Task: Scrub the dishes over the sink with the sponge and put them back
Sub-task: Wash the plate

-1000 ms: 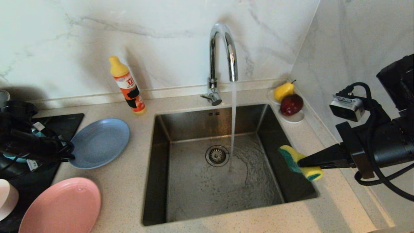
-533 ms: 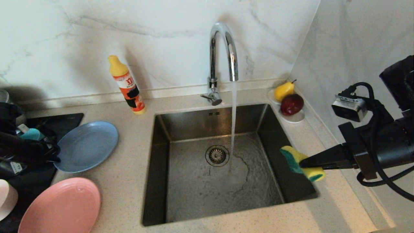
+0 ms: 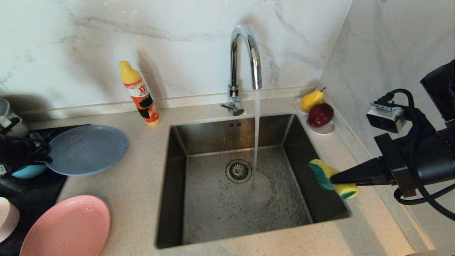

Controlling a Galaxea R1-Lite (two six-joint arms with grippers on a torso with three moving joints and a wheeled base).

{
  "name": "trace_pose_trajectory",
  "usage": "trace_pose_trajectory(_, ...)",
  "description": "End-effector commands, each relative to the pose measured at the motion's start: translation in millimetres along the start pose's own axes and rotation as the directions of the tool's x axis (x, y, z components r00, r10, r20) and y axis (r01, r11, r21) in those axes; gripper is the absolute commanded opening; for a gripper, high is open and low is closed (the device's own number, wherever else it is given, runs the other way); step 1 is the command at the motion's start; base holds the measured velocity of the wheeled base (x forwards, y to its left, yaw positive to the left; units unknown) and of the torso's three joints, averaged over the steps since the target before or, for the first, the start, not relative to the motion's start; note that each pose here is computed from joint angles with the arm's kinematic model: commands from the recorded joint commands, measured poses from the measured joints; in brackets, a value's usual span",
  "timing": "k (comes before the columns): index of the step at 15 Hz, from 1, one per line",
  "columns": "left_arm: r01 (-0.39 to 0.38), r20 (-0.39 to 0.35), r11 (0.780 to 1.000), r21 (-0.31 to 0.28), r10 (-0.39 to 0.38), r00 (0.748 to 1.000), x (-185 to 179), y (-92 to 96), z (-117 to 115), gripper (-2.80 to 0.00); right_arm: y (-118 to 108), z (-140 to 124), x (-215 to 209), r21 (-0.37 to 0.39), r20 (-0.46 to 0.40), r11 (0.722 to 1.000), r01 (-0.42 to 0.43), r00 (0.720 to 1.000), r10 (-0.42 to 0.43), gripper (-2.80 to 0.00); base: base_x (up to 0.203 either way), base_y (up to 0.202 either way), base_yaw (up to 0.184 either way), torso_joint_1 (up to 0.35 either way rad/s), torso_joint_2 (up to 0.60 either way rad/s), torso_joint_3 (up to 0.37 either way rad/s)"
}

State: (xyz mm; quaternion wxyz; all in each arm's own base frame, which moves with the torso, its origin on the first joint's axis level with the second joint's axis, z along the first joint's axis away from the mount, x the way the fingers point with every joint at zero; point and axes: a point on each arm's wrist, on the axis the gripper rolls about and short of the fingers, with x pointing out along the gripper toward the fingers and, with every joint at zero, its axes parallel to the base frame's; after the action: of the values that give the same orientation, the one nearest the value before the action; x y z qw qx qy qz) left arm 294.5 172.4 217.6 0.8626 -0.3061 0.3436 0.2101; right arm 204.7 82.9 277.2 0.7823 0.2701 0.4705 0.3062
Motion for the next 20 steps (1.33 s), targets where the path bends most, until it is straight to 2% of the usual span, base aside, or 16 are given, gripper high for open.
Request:
trace_pose_trajectory(1, 0.03, 0.088, 0.999, 0.026, -0.032, 0.996, -42.5, -11.4, 3.9, -2.8, -0.7, -0.6, 0.7, 0.006, -0.007, 1.0, -0.001, 1.0, 0.001, -2.8, 0.0, 0.0, 0.0, 0.0, 0.0, 0.0)
trace_pose_trajectory(5, 0.057, 0.18, 0.996, 0.065, -0.068, 0.981, -89.7, -21.6, 1.0, -2.8, 0.6, 0.2, -0.2, 0.003, -0.003, 1.0, -0.004, 1.0, 0.004, -2.8, 0.0, 0.0, 0.0, 0.0, 0.0, 0.0)
trace_pose_trajectory(9, 0.056, 0.237, 0.987, 0.151, -0.091, 0.967, -138.3, -26.0, -17.8, -2.8, -1.8, -2.4, 0.8, 0.015, -0.014, 1.0, 0.003, 1.0, -0.003, -2.8, 0.0, 0.0, 0.0, 0.0, 0.0, 0.0)
trace_pose_trajectory(11, 0.055, 0.248, 0.983, 0.178, -0.099, 0.964, -159.0, -27.0, -29.2, -2.8, -1.4, -2.9, 0.0, 0.014, -0.013, 1.0, 0.002, 1.0, -0.002, -2.8, 0.0, 0.0, 0.0, 0.0, 0.0, 0.0)
trace_pose_trajectory(13, 0.107, 0.254, 0.973, 0.205, -0.158, 0.954, -178.2, -29.7, -38.4, -2.8, -1.3, -3.3, -0.5, 0.014, -0.013, 1.0, 0.002, 1.0, -0.002, -2.8, 0.0, 0.0, 0.0, 0.0, 0.0, 0.0)
trace_pose_trajectory(14, 0.155, 0.258, 0.962, 0.227, -0.212, 0.943, -189.8, -31.9, -43.7, -2.8, -1.3, -3.6, -0.7, 0.014, -0.013, 1.0, 0.002, 1.0, -0.002, -2.8, 0.0, 0.0, 0.0, 0.0, 0.0, 0.0)
trace_pose_trajectory(16, 0.24, 0.216, 0.935, 0.262, -0.3, 0.929, -200.1, -37.6, -53.3, -2.8, -1.6, -4.7, -1.1, 0.014, -0.013, 1.0, 0.002, 1.0, -0.002, -2.8, 0.0, 0.0, 0.0, 0.0, 0.0, 0.0)
trace_pose_trajectory(18, 0.343, 0.111, 0.881, 0.328, -0.396, 0.911, -202.3, -55.9, -68.7, -2.8, -3.0, -5.9, -0.4, 0.013, -0.015, 1.0, 0.005, 1.0, -0.005, -2.8, 0.0, 0.0, 0.0, 0.0, 0.0, 0.0)
trace_pose_trajectory(20, 0.434, -0.011, 0.813, 0.387, -0.467, 0.884, -201.2, -74.7, -86.0, -2.8, -2.9, -7.4, -2.0, 0.011, -0.011, 1.0, 0.004, 1.0, -0.004, -2.8, 0.0, 0.0, 0.0, 0.0, 0.0, 0.0)
